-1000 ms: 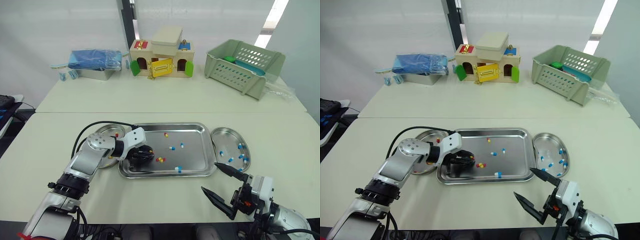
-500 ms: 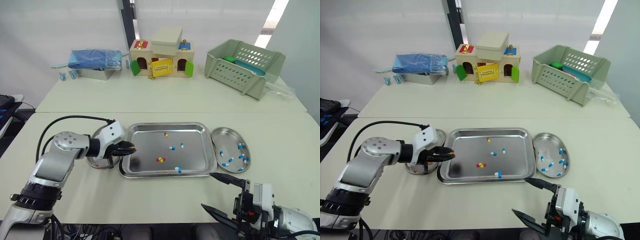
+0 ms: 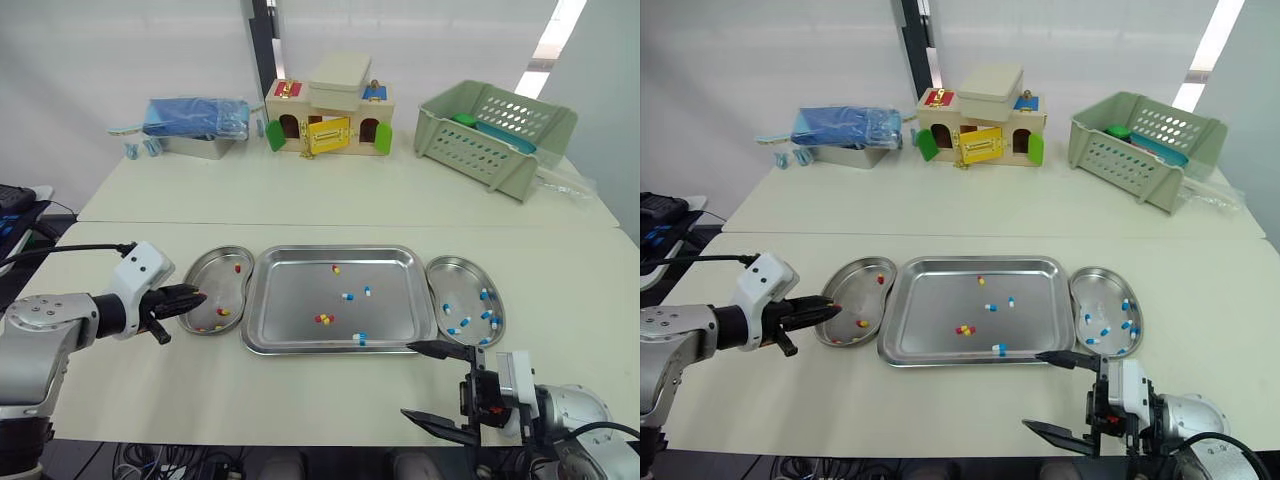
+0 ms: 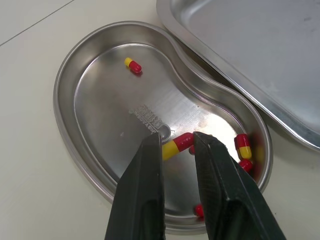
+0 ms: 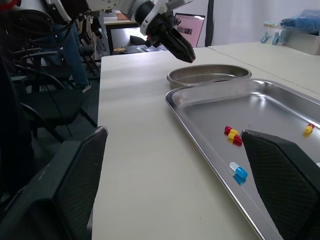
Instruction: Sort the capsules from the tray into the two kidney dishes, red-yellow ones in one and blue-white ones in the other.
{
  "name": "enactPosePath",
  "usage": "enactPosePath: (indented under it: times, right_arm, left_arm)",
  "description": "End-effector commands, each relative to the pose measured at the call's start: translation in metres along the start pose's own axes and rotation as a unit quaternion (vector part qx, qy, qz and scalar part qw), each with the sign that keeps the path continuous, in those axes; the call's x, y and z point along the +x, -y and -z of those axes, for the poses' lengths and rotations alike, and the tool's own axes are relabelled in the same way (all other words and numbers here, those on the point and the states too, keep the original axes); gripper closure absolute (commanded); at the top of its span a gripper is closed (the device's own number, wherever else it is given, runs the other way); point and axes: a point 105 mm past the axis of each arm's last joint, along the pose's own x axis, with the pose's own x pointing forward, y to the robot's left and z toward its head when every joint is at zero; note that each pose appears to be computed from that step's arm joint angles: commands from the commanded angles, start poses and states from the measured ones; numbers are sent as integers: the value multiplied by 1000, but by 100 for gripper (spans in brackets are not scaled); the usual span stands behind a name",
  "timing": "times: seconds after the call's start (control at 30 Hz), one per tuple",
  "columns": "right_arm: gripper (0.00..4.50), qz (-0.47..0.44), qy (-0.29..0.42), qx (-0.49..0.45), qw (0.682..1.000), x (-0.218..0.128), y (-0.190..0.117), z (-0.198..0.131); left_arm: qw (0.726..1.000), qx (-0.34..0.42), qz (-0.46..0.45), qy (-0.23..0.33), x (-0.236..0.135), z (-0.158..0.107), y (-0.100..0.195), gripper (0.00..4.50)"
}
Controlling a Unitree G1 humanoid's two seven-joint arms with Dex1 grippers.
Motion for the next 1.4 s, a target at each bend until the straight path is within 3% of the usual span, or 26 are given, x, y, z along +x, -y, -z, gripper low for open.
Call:
enactPosePath:
  times: [0.03,0.2,0.3,0.57,0.63,1.07,1.4]
  right_arm:
    - [0,-9,14,-12,1000,3,0,-7]
    - [0,-7,12,-14,1000,2,2,-8]
    - [0,-3,12,-15,1000,1,3,-9]
    - [0,7,12,-15,1000,0,3,-9]
    - [0,9,11,-16,1000,-1,4,-10]
    - [0,38,7,-19,999,-10,14,-11]
    - [0,143,-61,-32,987,-77,49,-11]
  left_arm:
    - [1000,13,-17,20,-6,-12,-3,374]
    - [1000,8,-19,21,-3,-10,-4,374]
    - [1000,6,-23,19,-1,-8,-5,301]
    - [1000,5,-16,18,4,-7,-4,44]
    - [1000,6,-16,19,5,-7,-5,3]
    - [998,-12,-55,0,-17,10,-27,3]
    - [976,-58,-201,-62,-101,61,-92,3]
